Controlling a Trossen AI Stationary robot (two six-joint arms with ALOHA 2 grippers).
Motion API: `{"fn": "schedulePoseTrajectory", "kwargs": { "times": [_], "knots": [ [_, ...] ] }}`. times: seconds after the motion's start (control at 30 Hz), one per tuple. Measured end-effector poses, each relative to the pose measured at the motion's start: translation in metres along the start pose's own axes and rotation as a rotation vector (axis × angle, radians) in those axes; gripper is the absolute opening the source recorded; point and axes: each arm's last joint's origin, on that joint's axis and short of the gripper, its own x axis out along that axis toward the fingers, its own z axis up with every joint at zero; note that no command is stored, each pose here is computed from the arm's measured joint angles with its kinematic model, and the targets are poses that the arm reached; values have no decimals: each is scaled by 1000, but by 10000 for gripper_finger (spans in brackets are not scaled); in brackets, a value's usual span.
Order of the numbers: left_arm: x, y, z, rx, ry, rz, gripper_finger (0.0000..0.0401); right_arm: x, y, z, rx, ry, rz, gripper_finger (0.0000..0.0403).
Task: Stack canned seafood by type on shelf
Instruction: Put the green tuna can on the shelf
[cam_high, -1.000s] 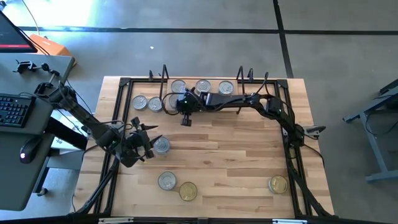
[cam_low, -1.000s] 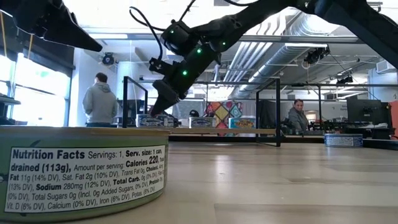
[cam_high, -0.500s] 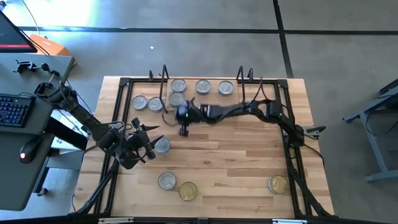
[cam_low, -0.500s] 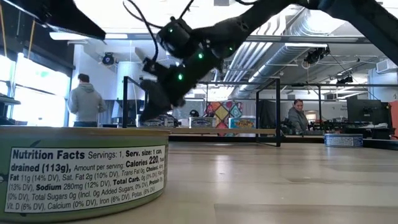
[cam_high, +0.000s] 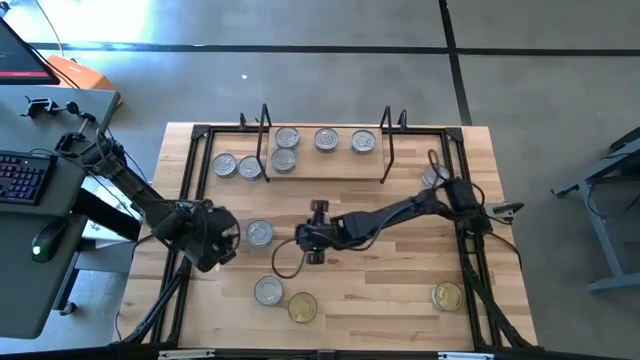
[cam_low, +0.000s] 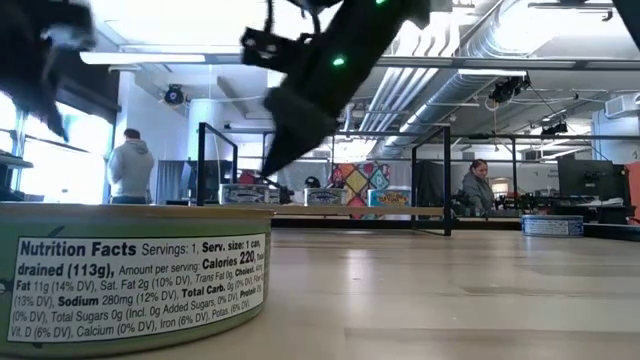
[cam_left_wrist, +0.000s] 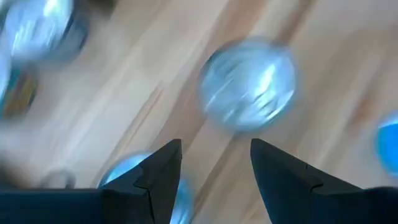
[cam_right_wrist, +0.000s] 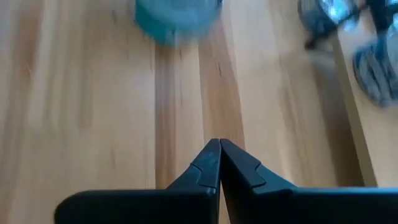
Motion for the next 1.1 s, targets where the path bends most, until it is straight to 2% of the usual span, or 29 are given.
{"fn": "schedulePoseTrajectory", "kwargs": {
  "times": [0.1, 0.17, 0.37, 0.5, 0.67, 0.97, 1.1],
  "knots": [
    [11, 7, -11, -105, 51, 57, 174, -6, 4, -10, -33, 96, -5, 0],
    [17, 9, -14, -146, 50, 79, 165, -9, 6, -17, -47, 104, -43, 0],
    [22, 13, -3, -289, 3, 120, 114, -11, -10, -68, 79, 133, -120, 0],
    [29, 17, 7, -373, 53, 141, 70, -35, -25, -86, 221, 57, -127, 0],
    [42, 24, 17, -407, 238, 152, 9, -52, -33, -99, 318, -102, -106, 0],
    [59, 33, 26, -461, 478, 141, 1, -47, -29, -122, 341, -232, -64, 0],
    [67, 35, 28, -440, 517, 170, 1, -45, -24, -128, 348, -265, -23, 0]
  ]
}}
